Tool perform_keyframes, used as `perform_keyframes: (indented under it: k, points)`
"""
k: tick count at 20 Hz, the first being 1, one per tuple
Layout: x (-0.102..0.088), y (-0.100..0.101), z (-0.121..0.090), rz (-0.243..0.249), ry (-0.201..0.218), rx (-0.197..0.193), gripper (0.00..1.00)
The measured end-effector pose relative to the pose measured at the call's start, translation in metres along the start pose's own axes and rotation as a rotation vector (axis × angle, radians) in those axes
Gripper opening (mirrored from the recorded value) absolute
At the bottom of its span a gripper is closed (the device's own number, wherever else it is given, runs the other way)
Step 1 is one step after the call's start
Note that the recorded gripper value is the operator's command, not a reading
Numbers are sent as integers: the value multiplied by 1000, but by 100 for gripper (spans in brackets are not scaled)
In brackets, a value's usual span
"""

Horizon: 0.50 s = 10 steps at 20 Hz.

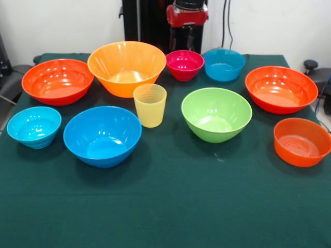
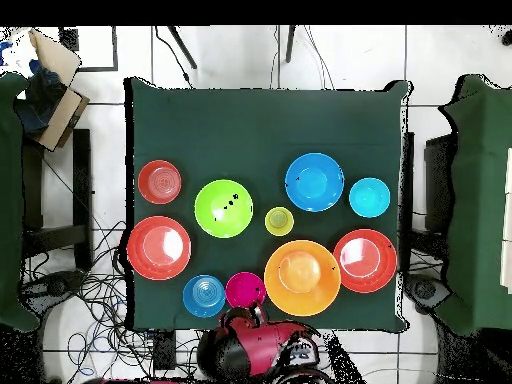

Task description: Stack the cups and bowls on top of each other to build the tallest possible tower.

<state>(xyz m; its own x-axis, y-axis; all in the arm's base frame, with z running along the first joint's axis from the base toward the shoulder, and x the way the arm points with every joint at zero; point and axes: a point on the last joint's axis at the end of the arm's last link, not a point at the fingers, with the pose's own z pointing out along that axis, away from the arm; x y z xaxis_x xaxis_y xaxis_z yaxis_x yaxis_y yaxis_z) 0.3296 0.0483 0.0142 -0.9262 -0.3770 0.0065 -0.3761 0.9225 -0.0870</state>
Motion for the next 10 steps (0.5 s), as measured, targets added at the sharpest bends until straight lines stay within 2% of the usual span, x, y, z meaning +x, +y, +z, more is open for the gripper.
perform_keyframes:
  k: [5,10]
  points:
    - [11,7,16,-34,49,4,100]
    - [19,10,35,-60,75,9,100]
